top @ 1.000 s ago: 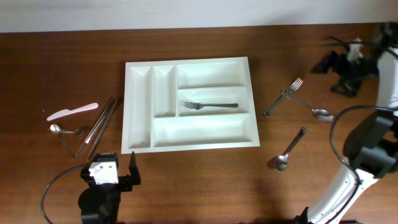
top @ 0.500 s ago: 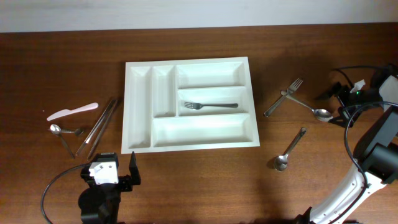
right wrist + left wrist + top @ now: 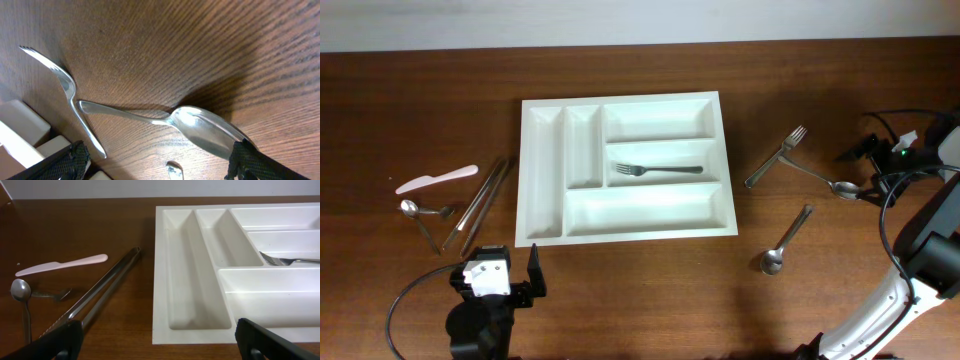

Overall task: Pack container
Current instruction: 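Move the right gripper over the silver spoon on the right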

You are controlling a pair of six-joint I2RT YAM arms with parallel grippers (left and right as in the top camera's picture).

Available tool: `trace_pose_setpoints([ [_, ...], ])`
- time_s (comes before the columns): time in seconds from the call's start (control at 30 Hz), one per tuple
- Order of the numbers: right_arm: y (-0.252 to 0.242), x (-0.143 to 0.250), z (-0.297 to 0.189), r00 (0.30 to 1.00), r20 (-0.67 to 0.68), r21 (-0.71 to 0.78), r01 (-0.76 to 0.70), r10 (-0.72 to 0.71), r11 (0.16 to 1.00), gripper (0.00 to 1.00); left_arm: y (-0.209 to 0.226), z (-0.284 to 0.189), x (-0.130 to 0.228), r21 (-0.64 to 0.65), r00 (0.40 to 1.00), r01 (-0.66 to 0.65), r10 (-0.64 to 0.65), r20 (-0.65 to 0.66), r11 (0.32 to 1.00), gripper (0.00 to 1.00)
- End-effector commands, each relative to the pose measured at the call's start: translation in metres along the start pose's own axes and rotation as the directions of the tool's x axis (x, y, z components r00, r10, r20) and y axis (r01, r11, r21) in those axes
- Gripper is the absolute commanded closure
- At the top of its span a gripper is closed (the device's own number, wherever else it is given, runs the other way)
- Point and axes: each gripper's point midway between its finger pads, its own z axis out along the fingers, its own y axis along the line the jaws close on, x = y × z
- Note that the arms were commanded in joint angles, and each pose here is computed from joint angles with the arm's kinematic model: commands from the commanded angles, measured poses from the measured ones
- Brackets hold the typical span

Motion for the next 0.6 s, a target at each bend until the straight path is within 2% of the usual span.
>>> trace_pose_setpoints([
  [0.0,0.006,-0.005,-0.008,0.999,0.026,-0.013,0.038,-0.038,0.999,0.07,-0.001,0.0,0.0,0.008,1.0,-0.019,0.019,0.002,1.0,0.01],
  [0.33,0.014,-0.024,-0.037,0.991,0.093,-0.015,0.101,-0.1,0.995,0.07,-0.001,0.0,0.0,0.008,1.0,-0.019,0.019,0.002,1.0,0.01],
  [0.57,-0.006,-0.02,-0.038,0.994,0.078,0.074,0.069,-0.075,0.995,0.08,-0.001,0.0,0.0,0.008,1.0,-0.019,0.019,0.002,1.0,0.01],
])
